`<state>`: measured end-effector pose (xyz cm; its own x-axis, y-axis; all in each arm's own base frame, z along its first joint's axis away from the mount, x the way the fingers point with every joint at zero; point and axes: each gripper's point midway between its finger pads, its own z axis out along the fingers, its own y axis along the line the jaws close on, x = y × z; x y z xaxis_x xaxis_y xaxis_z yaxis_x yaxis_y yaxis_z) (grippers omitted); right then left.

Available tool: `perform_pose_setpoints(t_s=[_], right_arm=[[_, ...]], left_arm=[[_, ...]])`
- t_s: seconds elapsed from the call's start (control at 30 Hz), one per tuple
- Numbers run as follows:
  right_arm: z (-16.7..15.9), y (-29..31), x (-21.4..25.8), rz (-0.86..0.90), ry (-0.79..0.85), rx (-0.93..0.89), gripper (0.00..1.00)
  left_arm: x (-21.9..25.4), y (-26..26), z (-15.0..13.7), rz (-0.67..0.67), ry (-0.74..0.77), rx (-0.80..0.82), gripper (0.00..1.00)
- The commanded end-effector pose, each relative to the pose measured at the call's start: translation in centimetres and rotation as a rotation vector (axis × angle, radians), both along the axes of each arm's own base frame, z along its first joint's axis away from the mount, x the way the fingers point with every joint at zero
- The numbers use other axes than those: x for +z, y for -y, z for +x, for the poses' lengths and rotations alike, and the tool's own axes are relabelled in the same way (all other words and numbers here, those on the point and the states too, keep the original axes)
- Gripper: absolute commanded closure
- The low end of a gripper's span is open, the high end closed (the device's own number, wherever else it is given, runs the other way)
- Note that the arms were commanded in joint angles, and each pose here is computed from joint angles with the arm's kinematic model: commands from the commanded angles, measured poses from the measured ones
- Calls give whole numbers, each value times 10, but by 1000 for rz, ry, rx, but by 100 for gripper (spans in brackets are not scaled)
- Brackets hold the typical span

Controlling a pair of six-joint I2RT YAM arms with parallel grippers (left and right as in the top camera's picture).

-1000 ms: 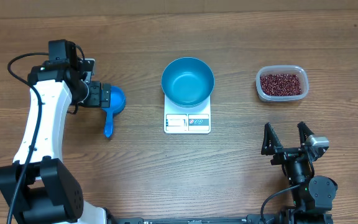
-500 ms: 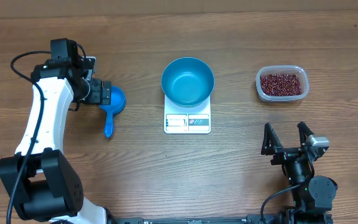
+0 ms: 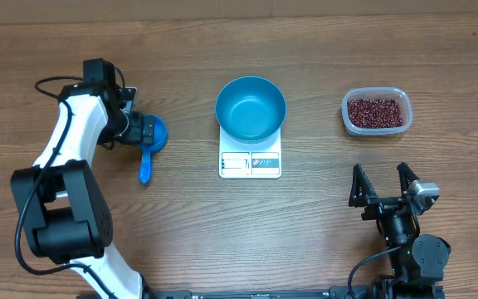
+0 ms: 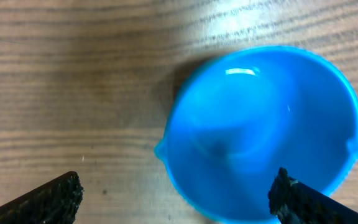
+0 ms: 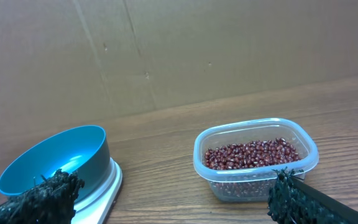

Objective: Scoop item into bowl and weigh 150g on scale
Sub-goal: 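Move the left gripper over the blue scoop and lower it, then close the left gripper on the blue scoop's rim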

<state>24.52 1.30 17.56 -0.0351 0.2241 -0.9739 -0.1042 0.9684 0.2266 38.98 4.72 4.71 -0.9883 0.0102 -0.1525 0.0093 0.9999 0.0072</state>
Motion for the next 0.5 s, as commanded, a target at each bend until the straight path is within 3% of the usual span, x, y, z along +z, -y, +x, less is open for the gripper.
perform_pose_setpoints(t_s=[0.0,0.47], right_arm=[[0,2,-3,-9,2,-10,0],[0,2,-3,-9,2,-10,0]], left_arm=[[-1,-4,13,14,31,-17,1],[3,-3,36,51,123,-236,0]])
